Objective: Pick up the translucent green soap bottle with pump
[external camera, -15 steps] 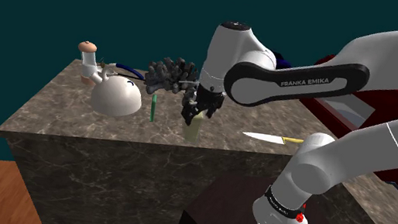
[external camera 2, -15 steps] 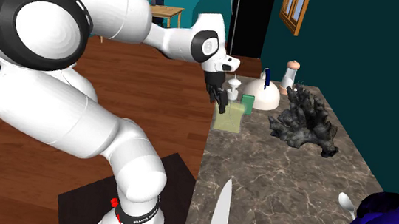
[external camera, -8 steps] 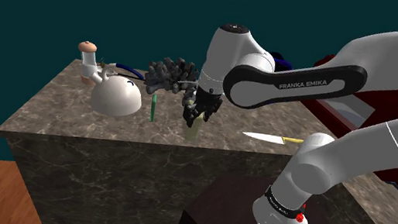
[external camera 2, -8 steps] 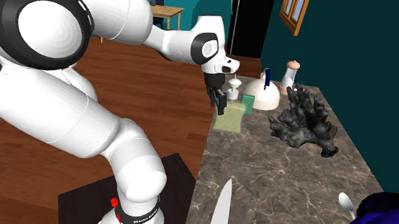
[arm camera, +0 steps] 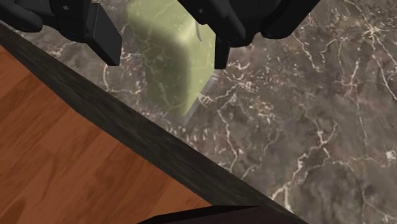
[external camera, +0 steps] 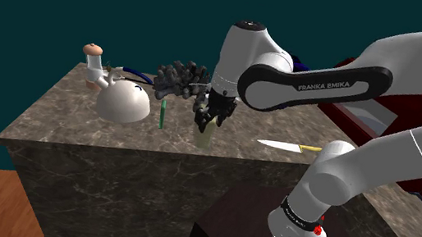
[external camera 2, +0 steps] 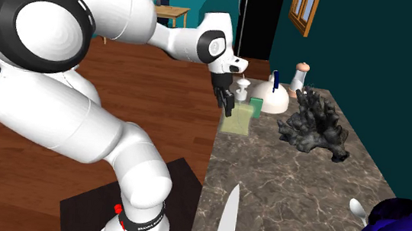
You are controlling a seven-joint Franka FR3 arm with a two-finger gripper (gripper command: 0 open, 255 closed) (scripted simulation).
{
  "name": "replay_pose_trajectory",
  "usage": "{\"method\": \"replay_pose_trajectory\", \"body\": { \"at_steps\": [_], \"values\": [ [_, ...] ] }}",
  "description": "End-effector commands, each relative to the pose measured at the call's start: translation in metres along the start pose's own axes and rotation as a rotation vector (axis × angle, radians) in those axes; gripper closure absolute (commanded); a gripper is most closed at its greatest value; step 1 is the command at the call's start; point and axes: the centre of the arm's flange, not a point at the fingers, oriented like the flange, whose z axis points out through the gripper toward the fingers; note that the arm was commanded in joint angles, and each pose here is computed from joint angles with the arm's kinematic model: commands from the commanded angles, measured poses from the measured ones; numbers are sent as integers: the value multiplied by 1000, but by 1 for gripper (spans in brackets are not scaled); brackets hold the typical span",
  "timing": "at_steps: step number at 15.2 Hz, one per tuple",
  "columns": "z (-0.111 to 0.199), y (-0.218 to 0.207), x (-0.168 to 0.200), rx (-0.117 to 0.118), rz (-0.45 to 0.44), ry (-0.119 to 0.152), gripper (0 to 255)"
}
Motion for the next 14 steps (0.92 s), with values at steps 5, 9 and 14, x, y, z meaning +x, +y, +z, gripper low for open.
{"method": "replay_pose_trajectory", "body": {
  "at_steps": [5,9,14],
  "values": [
    [-31,3,5,0,0,0,255],
    [-52,5,9,0,0,0,255],
    [-69,6,12,0,0,0,255]
  ]
}}
